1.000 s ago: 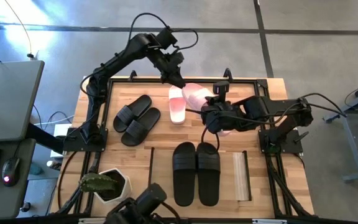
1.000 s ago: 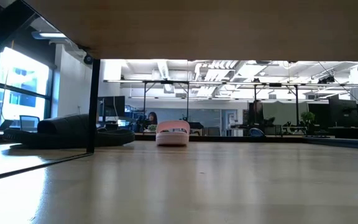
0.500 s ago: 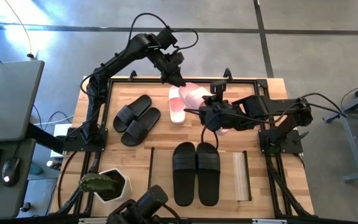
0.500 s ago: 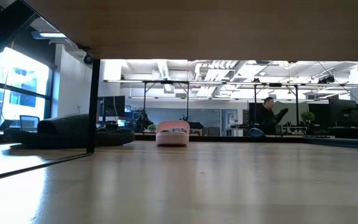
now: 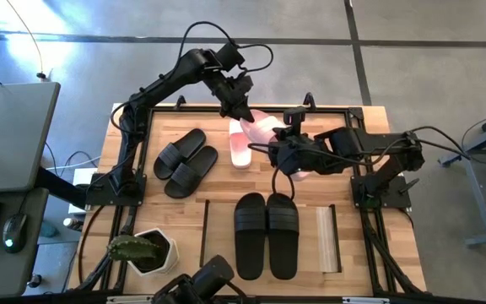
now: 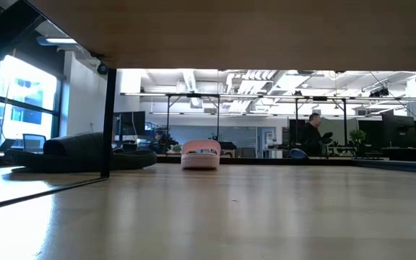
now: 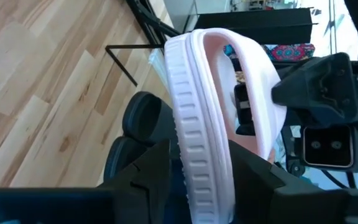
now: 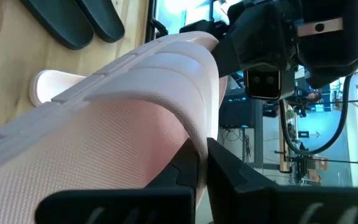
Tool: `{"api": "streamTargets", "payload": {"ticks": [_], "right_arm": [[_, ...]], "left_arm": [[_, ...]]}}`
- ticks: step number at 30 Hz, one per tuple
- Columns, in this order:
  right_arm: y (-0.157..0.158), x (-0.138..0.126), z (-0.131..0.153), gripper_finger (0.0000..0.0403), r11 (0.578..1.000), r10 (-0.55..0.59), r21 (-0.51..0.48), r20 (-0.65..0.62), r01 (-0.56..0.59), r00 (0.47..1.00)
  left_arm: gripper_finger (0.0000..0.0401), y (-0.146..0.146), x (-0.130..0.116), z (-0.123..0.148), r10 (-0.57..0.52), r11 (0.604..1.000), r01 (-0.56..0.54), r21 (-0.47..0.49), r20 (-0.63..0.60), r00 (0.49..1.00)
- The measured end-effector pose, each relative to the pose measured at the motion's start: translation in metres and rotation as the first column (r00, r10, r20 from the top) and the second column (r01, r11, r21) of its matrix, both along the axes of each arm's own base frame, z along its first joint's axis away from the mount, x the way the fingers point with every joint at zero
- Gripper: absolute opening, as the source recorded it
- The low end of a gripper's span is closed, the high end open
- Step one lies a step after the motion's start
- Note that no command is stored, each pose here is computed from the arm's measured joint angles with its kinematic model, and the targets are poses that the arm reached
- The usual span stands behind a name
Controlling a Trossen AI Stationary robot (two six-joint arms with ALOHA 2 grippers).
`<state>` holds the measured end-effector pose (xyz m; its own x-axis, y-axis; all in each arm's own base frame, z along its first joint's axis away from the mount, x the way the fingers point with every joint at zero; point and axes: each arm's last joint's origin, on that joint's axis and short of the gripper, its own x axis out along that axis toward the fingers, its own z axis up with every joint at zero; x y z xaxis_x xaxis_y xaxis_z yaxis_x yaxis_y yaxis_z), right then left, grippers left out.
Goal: Pick and place slides into the shelf
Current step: Put the pink slipper under the shelf
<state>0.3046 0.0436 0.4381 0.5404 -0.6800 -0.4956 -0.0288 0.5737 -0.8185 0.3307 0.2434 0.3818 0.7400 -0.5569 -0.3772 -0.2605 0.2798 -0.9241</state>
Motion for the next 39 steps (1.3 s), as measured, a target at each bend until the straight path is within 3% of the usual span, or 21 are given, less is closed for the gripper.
{"api": "streamTargets", "payload": {"ticks": [3, 9, 15, 19, 30, 34, 39], "right_arm": [[0.000, 0.000, 0.000, 0.0000, 1.000, 0.002, 0.004, 0.000, -0.002, 1.000], [0.000, 0.000, -0.001, 0.0000, 0.999, 0.008, 0.034, 0.008, -0.008, 1.000], [-0.003, 0.001, -0.004, 0.0001, 0.986, 0.027, 0.162, 0.007, -0.028, 1.000], [-0.006, 0.001, -0.007, 0.0015, 0.956, 0.063, 0.286, -0.005, -0.059, 0.998], [-0.004, -0.005, -0.010, 0.0129, 0.918, 0.088, 0.392, -0.054, -0.059, 0.995], [-0.003, -0.025, -0.005, 0.0157, 0.904, 0.054, 0.427, -0.072, -0.019, 0.996], [-0.003, -0.067, 0.014, 0.0164, 0.894, -0.048, 0.446, -0.020, 0.052, 0.999]], "left_arm": [[0.0105, -0.002, 0.002, 0.000, -0.007, 1.000, 0.007, -0.001, -0.001, 1.000], [0.0023, -0.001, 0.001, -0.001, 0.007, 1.000, -0.007, 0.010, -0.015, 1.000], [0.0041, -0.001, 0.001, -0.002, 0.030, 0.999, -0.028, 0.038, -0.043, 0.999], [0.0022, -0.001, 0.002, -0.002, 0.026, 0.998, -0.024, 0.050, -0.039, 0.999], [0.0023, 0.002, 0.001, -0.002, 0.045, 0.993, -0.040, 0.112, -0.037, 0.998], [0.0023, 0.004, 0.004, -0.001, 0.043, 0.990, -0.042, 0.135, -0.006, 0.999], [0.0023, 0.007, 0.008, 0.000, 0.062, 0.989, -0.063, 0.133, 0.015, 0.998]]}}
